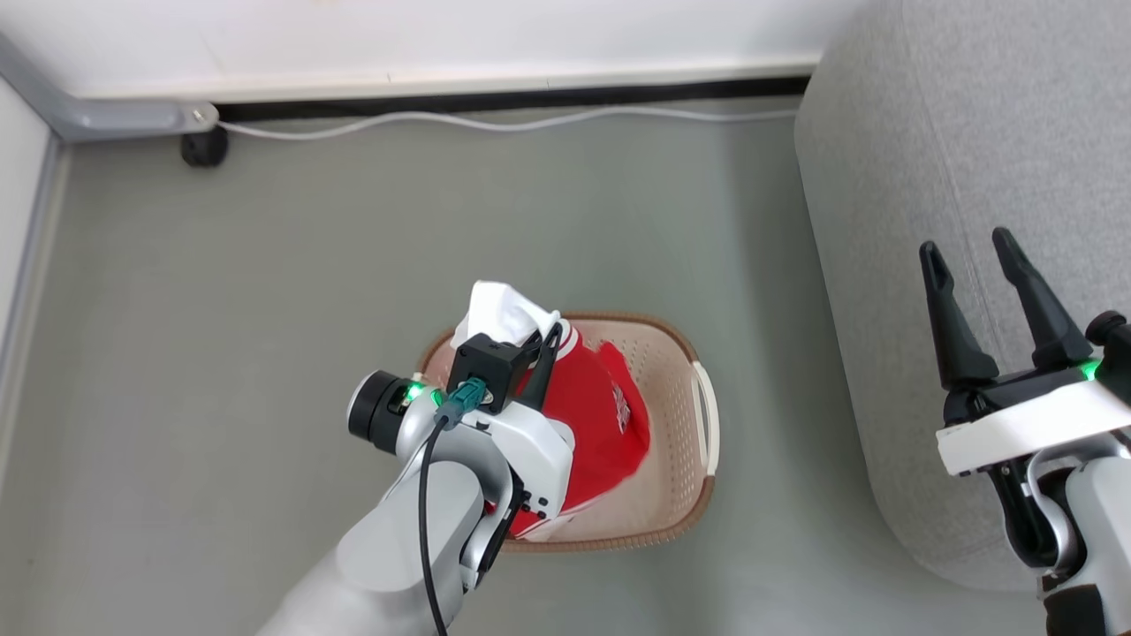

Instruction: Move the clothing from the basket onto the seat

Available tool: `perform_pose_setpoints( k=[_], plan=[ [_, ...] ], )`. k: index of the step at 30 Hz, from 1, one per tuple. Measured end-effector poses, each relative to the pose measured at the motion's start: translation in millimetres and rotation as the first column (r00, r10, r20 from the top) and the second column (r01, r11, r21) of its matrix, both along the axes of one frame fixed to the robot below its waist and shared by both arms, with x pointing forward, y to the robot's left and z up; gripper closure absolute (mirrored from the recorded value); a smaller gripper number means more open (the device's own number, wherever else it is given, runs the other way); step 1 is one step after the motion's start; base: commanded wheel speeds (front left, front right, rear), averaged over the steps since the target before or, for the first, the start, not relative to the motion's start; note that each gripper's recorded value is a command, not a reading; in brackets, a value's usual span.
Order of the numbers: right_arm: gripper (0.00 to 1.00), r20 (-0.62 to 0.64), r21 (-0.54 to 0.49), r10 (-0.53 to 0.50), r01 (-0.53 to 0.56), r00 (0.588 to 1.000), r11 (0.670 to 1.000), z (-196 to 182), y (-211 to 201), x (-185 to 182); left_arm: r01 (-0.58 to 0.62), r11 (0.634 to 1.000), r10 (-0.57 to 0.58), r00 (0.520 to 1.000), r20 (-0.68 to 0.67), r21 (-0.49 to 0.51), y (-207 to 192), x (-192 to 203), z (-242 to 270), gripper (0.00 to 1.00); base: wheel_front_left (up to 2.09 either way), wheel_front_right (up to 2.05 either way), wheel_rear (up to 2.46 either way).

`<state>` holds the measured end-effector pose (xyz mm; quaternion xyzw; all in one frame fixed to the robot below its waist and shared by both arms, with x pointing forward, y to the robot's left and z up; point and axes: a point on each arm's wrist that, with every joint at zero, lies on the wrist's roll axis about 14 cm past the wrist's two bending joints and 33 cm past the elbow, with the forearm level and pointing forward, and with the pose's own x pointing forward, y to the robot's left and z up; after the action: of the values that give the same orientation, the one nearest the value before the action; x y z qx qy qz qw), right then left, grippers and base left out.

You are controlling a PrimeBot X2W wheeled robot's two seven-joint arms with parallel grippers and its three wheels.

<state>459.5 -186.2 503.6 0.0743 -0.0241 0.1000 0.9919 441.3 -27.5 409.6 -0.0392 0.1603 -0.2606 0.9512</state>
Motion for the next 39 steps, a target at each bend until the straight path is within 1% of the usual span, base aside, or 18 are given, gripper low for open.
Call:
perform_pose_setpoints(
  k=[6,15,16,20,25,30,39],
  plan=[
    [0.00,0.017,0.003,0.009,-0.009,1.000,1.000,8.5,8.7,-10.2,0.011,1.000,-0.008,0.993,0.119,-0.027,0.1,4.3,43.4,1.00,0.00,0.00,0.00],
    [0.00,0.021,0.010,0.015,-0.015,1.000,1.000,11.9,15.7,-17.6,0.042,0.996,-0.020,0.961,0.277,-0.074,-3.4,12.6,103.6,1.00,0.00,0.00,0.00],
    [0.00,0.014,0.011,0.016,-0.016,1.000,1.000,9.4,17.4,-20.3,0.048,0.995,-0.020,0.951,0.308,-0.084,-3.9,15.0,116.6,1.00,0.00,0.00,0.00],
    [0.00,-0.005,0.011,0.019,-0.019,1.000,1.000,3.1,19.4,-24.4,0.068,0.993,-0.030,0.929,0.369,-0.091,-3.6,19.8,140.7,1.00,0.00,0.00,0.00],
    [0.00,-0.008,0.012,0.024,-0.023,1.000,1.000,1.8,21.2,-24.7,0.089,0.994,-0.049,0.883,0.467,-0.066,-1.3,31.4,180.8,1.00,0.00,0.00,0.00],
    [0.00,-0.011,0.012,0.024,-0.024,1.000,1.000,1.1,21.8,-25.0,0.115,0.992,-0.069,0.856,0.512,-0.059,-5.2,32.0,205.1,1.00,0.00,0.00,0.00],
    [0.00,-0.029,0.014,0.043,-0.043,0.999,0.999,-5.0,27.3,-25.9,0.132,0.989,-0.076,0.845,0.530,-0.067,-8.4,29.7,215.3,1.00,0.00,0.00,0.00]
  ],
)
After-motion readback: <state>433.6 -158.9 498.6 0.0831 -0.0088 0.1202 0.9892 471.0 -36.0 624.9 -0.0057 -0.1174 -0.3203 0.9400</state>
